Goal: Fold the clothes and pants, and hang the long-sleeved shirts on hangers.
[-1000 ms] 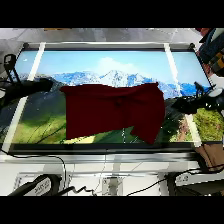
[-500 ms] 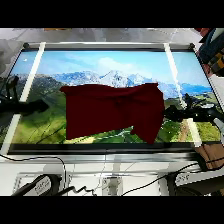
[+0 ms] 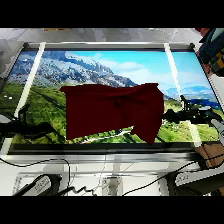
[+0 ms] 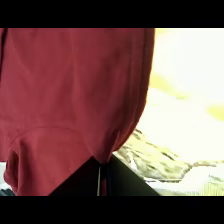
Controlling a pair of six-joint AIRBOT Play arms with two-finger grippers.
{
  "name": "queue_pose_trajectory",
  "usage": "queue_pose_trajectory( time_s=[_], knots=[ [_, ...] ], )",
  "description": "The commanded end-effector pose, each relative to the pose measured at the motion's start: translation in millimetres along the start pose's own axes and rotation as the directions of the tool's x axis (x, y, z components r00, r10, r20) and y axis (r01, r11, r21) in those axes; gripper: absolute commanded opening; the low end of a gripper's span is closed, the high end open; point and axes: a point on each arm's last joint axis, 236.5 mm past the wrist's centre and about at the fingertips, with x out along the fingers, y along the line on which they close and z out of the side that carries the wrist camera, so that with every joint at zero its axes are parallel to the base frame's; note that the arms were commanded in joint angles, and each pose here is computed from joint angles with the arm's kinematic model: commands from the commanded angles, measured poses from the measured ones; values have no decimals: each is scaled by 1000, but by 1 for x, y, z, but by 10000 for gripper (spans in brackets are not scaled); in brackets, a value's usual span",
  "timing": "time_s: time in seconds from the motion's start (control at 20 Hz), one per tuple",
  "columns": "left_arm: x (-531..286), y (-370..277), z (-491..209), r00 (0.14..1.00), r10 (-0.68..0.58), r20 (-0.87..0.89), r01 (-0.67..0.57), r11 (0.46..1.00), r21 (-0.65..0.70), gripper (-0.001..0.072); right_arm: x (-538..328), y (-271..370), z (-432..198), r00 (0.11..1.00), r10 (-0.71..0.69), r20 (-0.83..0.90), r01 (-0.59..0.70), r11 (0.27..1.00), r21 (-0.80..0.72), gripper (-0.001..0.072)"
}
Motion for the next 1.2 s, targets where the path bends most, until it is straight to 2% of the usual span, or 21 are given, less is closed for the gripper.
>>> queue_pose_trajectory(
  time_s=[0.0,0.3,0.4,0.6,0.7,0.75,0.9,1.0,1.15],
  knots=[
    [15,-4,-24,998,-39,-56,38,999,-17,614,-1,7,2,1000,24,8,-24,1000,-18,18],
    [46,-36,-34,978,-206,11,207,976,-65,609,-1,7,2,1000,26,7,-26,1000,-16,18],
    [53,-47,-35,968,-247,36,249,967,-53,524,-1,7,2,1000,26,8,-26,1000,-16,18],
    [64,-51,-25,977,-203,72,203,979,7,506,-1,7,2,1000,27,8,-26,1000,-15,18],
    [69,-61,-28,978,-201,52,199,979,50,343,-1,7,2,1000,28,7,-27,1000,-14,18],
    [71,-64,-28,979,-197,49,194,979,67,309,-1,8,2,1000,28,8,-27,1000,-14,18],
    [73,-67,-28,980,-193,50,189,979,83,109,-7,13,6,999,23,25,-22,999,-31,17],
    [70,-68,-24,979,-196,55,190,977,92,8,-18,20,13,998,14,54,-11,998,-63,18],
    [50,-79,1,972,-214,91,200,969,145,10,-44,43,29,993,3,119,13,990,-139,17]
  ],
)
